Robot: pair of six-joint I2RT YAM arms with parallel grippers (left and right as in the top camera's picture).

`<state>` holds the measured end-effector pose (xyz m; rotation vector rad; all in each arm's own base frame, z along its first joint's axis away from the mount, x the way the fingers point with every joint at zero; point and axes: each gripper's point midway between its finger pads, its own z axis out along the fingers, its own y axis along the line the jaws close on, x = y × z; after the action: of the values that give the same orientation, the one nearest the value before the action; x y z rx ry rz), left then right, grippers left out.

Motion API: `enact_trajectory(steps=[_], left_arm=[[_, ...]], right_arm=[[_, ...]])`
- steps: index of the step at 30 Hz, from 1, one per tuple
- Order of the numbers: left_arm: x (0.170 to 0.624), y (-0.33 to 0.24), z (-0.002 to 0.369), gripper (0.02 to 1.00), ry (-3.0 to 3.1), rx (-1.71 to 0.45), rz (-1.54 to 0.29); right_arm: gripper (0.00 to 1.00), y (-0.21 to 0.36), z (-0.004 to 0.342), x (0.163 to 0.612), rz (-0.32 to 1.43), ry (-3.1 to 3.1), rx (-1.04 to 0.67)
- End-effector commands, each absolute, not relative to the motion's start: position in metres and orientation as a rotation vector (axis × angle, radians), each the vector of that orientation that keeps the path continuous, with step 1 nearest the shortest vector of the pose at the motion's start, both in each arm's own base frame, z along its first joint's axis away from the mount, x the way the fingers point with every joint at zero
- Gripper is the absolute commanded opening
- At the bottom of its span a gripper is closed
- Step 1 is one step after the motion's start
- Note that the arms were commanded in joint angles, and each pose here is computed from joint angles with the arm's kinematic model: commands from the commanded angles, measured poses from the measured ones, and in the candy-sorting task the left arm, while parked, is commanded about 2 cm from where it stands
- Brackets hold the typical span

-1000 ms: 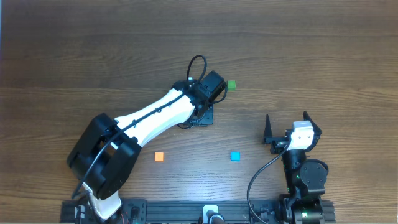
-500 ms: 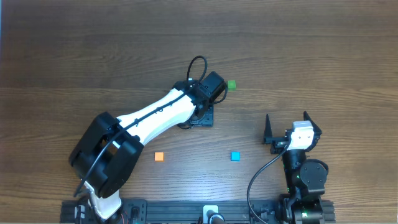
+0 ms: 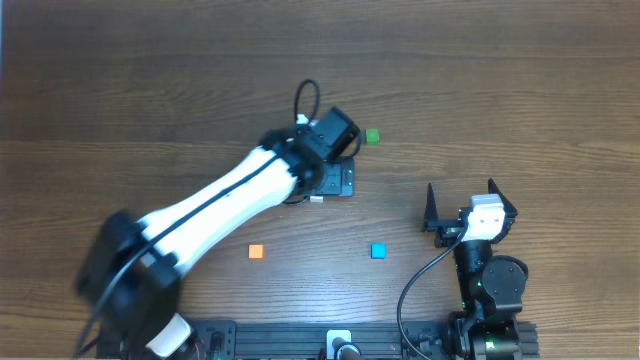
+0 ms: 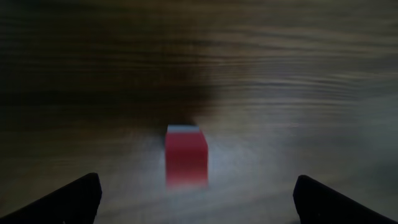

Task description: Stack Cubes

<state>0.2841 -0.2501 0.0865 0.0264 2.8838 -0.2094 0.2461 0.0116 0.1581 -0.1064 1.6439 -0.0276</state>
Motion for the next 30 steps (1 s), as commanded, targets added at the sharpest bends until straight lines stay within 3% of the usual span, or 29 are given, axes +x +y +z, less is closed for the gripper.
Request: enact_trajectory(steps=[1, 7, 14, 20, 30], left_arm=[[0.270, -0.233, 0.144, 0.996, 2.798, 0.018, -0.273], [0.232, -0.188, 0.160, 0.996, 2.793, -0.063, -0.137], [0.190, -0.153, 0.097, 0.978, 2.887, -0.140, -0.054], [0.176, -0.148, 0.047, 0.958, 2.896, -0.137, -0.116], [0.162, -0.138, 0.021, 0.941, 2.936, -0.145, -0.103]], right_arm=[[0.991, 0.011, 0.157, 0.246, -0.026, 1.640, -0.108], [0.993, 0.011, 0.157, 0.246, -0.026, 1.640, -0.108], [0.991, 0.011, 0.157, 0.246, -0.026, 1.640, -0.108], [0.991, 0.011, 0.157, 0.246, -0.026, 1.640, -0.108], [0.993, 0.011, 0.157, 0.246, -0.026, 1.640, -0.108]])
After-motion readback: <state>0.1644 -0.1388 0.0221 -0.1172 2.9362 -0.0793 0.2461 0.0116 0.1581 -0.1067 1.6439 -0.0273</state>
